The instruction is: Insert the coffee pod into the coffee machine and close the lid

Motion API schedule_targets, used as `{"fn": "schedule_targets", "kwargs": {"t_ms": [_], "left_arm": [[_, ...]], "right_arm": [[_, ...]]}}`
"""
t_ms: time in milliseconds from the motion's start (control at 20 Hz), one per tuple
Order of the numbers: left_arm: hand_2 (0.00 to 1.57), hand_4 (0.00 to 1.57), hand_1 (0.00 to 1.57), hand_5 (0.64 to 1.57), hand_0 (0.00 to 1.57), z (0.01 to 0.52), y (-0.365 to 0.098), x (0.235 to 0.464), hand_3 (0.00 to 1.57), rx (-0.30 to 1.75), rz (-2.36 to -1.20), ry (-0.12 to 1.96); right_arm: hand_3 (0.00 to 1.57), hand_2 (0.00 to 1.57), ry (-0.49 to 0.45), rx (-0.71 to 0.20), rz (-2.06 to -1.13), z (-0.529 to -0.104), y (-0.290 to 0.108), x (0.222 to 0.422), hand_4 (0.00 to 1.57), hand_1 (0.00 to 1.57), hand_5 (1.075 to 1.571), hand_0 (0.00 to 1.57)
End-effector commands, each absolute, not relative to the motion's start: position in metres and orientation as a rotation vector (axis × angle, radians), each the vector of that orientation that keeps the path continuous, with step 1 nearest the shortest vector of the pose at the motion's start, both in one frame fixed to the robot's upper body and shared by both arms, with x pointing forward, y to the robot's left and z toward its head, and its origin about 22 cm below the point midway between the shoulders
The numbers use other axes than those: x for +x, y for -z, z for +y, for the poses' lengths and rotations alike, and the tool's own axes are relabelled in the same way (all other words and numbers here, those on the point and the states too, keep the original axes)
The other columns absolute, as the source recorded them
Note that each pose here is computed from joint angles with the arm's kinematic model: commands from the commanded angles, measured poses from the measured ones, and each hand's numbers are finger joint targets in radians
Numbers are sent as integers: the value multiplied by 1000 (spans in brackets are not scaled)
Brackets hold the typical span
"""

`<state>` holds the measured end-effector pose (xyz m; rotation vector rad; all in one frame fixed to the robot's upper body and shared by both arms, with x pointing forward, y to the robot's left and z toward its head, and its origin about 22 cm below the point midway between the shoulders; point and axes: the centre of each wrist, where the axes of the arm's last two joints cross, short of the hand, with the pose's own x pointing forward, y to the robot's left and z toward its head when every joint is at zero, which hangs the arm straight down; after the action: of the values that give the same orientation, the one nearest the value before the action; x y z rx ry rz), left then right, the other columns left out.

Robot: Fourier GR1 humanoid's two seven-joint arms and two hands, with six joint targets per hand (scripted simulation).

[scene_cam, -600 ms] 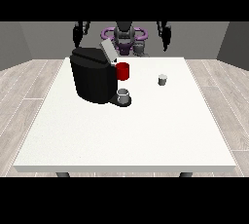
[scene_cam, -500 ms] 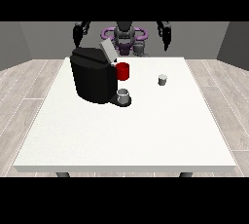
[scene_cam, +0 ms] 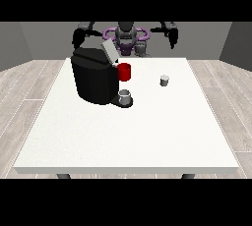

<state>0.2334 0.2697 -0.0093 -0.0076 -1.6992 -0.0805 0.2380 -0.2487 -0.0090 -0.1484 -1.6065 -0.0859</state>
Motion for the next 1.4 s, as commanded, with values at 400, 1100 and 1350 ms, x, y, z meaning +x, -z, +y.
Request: {"fn": "schedule_targets", "kwargs": {"t_ms": [400, 1100, 1350], "left_arm": [[0, 0, 0, 1571, 0, 330, -36, 282, 0, 221, -1645, 291], [0, 0, 0, 1571, 0, 362, -24, 331, 0, 288, -1499, 304], [0, 0, 0, 1571, 0, 338, -9, 335, 0, 327, -1418, 397]], "right_arm": [[0, 0, 103, -82, -1684, -246, -10, 253, 168, 0, 1571, 0], [0, 0, 66, -59, -1756, -207, -38, 276, 358, 0, 1571, 0], [0, 0, 46, -114, -1653, -236, -16, 280, 371, 0, 1571, 0]]}}
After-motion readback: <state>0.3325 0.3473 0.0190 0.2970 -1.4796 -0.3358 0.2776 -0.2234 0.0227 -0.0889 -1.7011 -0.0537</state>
